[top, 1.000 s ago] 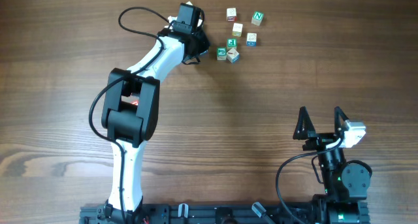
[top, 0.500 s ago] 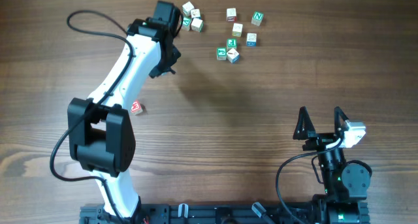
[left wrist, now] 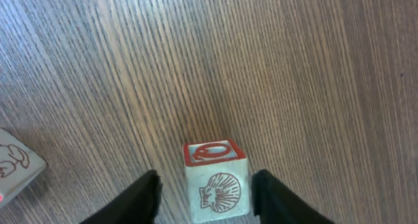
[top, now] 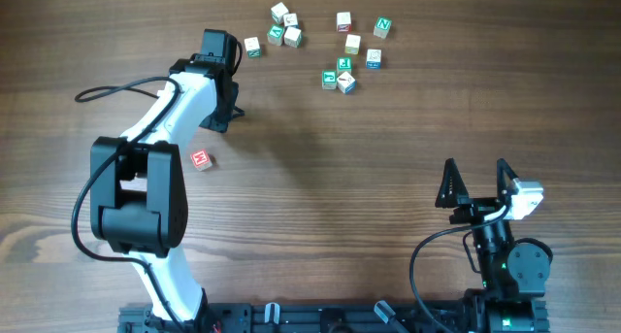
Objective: Form a circle
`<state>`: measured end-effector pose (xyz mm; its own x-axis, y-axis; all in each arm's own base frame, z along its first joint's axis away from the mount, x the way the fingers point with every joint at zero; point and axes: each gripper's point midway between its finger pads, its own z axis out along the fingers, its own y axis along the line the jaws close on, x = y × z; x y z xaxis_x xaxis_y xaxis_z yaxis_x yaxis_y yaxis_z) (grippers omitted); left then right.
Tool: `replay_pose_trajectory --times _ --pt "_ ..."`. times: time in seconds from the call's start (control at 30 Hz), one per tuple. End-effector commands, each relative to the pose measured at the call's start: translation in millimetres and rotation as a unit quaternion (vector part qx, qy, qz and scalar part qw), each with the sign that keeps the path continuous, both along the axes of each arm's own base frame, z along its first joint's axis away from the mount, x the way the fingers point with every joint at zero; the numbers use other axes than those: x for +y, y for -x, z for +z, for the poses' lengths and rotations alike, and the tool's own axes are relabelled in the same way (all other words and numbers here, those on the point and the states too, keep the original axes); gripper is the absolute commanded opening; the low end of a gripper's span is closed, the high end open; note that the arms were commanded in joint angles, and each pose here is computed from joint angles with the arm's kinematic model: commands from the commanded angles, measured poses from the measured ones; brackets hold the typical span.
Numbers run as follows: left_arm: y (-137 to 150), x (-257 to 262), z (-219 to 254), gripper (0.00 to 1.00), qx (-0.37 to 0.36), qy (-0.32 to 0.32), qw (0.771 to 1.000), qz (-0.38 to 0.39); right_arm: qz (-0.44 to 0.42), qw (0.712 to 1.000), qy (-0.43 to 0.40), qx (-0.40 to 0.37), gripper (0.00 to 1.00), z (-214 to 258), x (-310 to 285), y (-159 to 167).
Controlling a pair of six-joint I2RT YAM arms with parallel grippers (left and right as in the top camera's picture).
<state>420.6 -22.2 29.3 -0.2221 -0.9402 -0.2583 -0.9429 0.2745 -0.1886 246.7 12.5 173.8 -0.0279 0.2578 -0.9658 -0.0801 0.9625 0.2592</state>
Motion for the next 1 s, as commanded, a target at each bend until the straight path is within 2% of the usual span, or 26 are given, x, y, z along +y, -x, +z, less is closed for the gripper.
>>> replay_pose_trajectory --times 0.0,0.1,0.13,0.17,0.23,0.33,0.47,0.57,0.67,0.9,0.93,0.97 --pt "3 1 -6 0.59 0.005 0.0 1.0 0.017 -0.001 1.0 -0.004 -0.005 1.0 2 0 0" --pt "1 -1 0 0.8 -0.002 0.002 1.0 0.012 -0.001 1.0 -0.004 -0.005 1.0 2 0 0" --pt "-4 -2 6 0.8 -0.012 0.002 1.0 0.004 -0.001 1.0 -0.004 -0.005 1.0 2 0 0" --pt "-18 -4 15 0.73 -0.036 -0.004 0.999 -0.033 -0.001 1.0 -0.004 -0.005 1.0 2 0 0" --pt "-27 -7 19 0.69 -0.05 -0.004 0.997 -0.058 -0.001 1.0 -0.004 -0.005 1.0 2 0 0" --pt "-19 -11 6 0.63 -0.026 0.01 0.998 -0.062 -0.001 1.0 -0.004 -0.005 0.99 2 0 0" --pt "-4 -14 -10 0.62 0.015 0.021 0.998 -0.066 -0.001 1.0 -0.004 -0.005 1.0 2 0 0" --pt "5 -13 -12 0.38 0.035 0.019 0.997 -0.065 -0.001 1.0 -0.004 -0.005 1.0 2 0 0" --pt "11 -12 -13 0.29 0.047 0.018 0.997 -0.065 -0.001 1.0 -0.004 -0.005 1.0 2 0 0" --pt "28 -19 -16 0.25 0.08 0.037 0.994 -0.064 -0.001 1.0 -0.004 -0.005 1.0 2 0 0" --pt "27 -22 -16 0.25 0.079 0.043 0.994 -0.066 -0.001 1.0 -0.004 -0.005 1.0 2 0 0" --pt "25 -26 -14 0.36 0.072 0.045 0.994 -0.07 -0.001 1.0 -0.004 -0.005 1.0 2 0 0"
